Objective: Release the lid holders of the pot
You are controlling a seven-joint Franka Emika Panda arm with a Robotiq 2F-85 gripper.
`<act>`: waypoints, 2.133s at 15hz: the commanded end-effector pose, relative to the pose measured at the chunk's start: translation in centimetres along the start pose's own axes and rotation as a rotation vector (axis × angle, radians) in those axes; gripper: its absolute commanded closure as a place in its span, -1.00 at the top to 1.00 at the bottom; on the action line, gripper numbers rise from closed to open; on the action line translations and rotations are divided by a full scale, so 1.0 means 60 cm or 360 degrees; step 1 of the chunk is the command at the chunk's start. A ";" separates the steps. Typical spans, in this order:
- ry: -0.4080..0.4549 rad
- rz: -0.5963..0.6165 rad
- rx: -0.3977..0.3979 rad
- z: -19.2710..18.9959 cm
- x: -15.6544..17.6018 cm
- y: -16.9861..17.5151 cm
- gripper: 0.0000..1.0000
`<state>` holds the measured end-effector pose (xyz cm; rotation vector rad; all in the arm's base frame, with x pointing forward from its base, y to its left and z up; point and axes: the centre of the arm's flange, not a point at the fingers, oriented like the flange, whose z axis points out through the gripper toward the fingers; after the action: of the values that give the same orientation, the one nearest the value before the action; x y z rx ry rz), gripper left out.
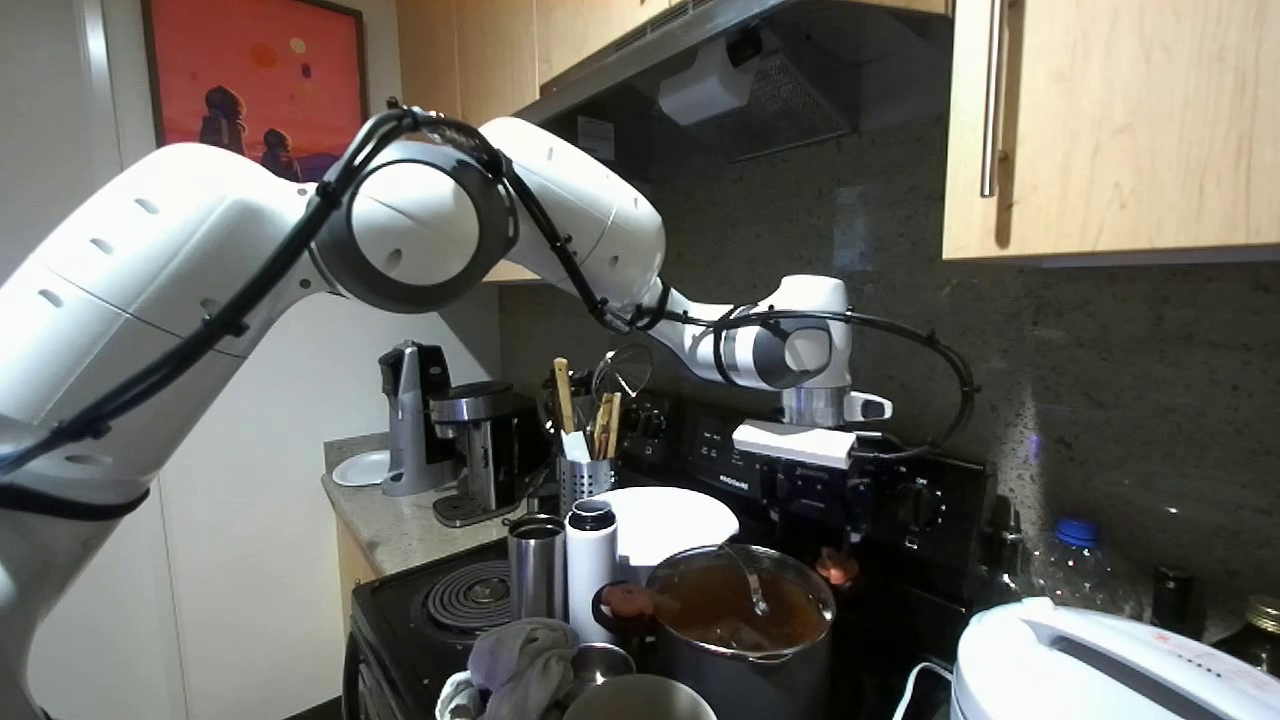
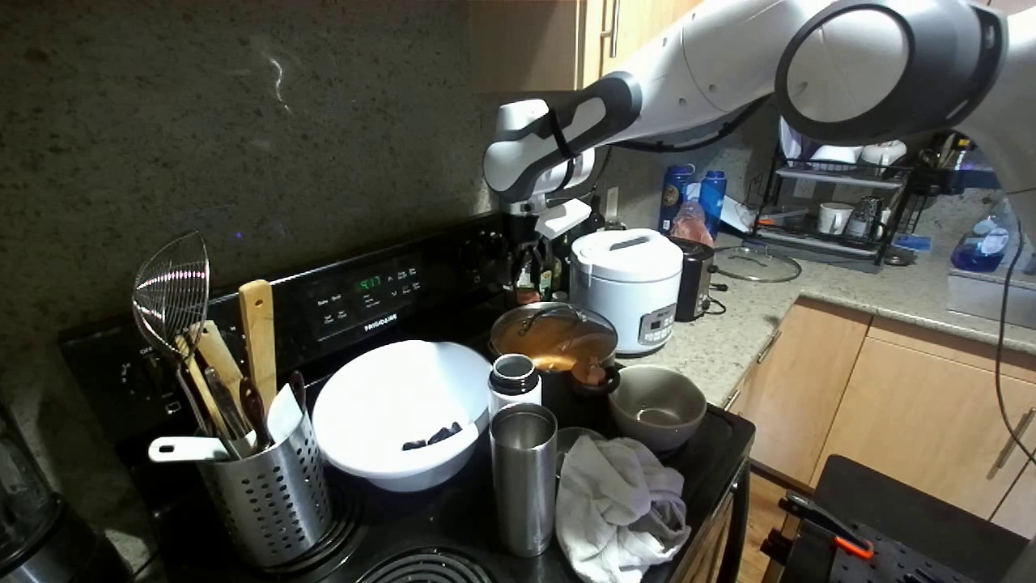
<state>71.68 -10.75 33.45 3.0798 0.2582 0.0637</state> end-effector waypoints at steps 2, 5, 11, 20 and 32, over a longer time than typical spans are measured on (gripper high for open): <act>-0.0035 -0.0002 0.0015 -0.005 0.001 0.021 0.04; -0.0047 0.0015 0.0014 0.000 -0.009 0.031 -0.41; -0.0047 0.0043 0.0009 0.002 -0.015 0.036 -0.94; -0.0057 0.0008 0.0006 0.001 -0.009 0.028 0.28; -0.0066 0.0015 0.0008 0.013 -0.012 0.040 0.31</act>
<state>71.28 -12.95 32.28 3.0833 0.2129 0.0177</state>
